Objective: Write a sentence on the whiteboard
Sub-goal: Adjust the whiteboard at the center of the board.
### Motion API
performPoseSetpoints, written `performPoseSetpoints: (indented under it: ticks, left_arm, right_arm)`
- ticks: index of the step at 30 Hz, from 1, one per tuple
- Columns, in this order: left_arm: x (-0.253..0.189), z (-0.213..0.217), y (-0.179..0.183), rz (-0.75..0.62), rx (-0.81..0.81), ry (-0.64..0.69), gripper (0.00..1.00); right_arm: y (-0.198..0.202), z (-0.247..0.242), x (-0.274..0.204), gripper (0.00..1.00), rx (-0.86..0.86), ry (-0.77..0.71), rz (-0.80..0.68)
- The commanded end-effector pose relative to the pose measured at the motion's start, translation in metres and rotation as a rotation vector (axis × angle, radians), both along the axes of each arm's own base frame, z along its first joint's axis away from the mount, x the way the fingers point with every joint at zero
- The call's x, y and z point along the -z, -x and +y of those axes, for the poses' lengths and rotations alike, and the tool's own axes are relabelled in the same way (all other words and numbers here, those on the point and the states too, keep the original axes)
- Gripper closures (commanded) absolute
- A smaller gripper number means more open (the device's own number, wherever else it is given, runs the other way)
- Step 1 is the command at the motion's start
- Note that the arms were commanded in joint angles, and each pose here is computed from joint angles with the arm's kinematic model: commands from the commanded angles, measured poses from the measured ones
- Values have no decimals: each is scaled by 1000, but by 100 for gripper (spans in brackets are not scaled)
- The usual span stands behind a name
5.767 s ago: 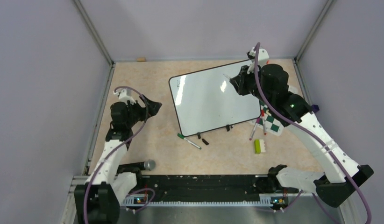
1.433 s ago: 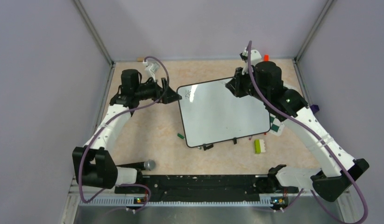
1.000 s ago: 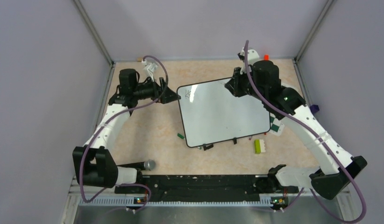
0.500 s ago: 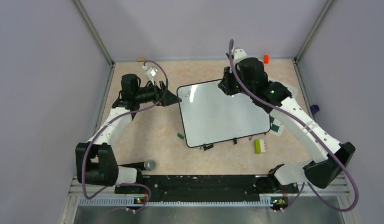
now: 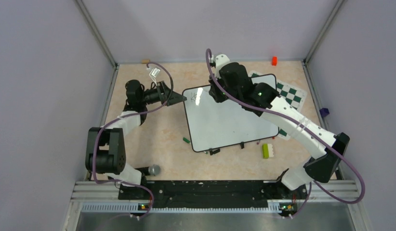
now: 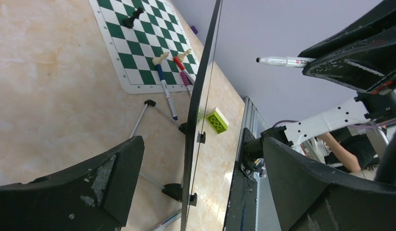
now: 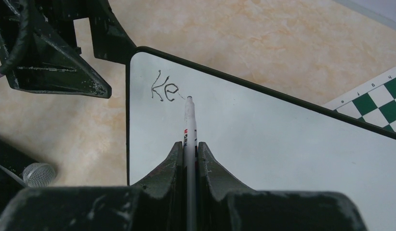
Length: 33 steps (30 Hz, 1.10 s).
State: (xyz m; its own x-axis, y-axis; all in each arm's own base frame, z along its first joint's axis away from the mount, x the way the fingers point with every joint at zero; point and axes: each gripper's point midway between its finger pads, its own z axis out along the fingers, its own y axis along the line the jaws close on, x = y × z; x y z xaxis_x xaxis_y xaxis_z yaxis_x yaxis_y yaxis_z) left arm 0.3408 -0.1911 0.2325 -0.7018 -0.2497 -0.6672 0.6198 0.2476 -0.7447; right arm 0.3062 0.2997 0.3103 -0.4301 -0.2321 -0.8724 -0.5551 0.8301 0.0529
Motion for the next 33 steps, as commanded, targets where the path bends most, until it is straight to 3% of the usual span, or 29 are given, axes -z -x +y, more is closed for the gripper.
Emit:
performPoseSetpoints:
  ticks: [1, 6, 8, 10, 16, 21, 29, 33]
  left_arm:
    - [-23, -3, 4, -143, 85, 37, 3]
    - [-16, -5, -4, -135, 63, 36, 15]
    - [-15, -6, -6, -81, 50, 47, 9]
    - [-17, -5, -4, -145, 38, 34, 7]
    - [-4, 0, -3, -221, 10, -84, 8]
    - [6, -3, 5, -220, 76, -70, 11]
    - [6, -5, 5, -282, 74, -61, 43]
    - [5, -5, 5, -293, 84, -50, 45]
  right_arm:
    - [-2, 1, -26, 100, -2, -33, -68]
    - [3, 0, -35, 100, -24, -62, -89]
    - [5, -1, -37, 100, -26, -66, -94]
    - [8, -5, -39, 100, -26, -70, -100]
    - [11, -10, -42, 100, -22, -81, -114]
    - [11, -6, -40, 100, -29, -89, -106]
    - [17, 8, -25, 100, -67, -89, -54]
    - [17, 11, -21, 100, -68, -85, -45]
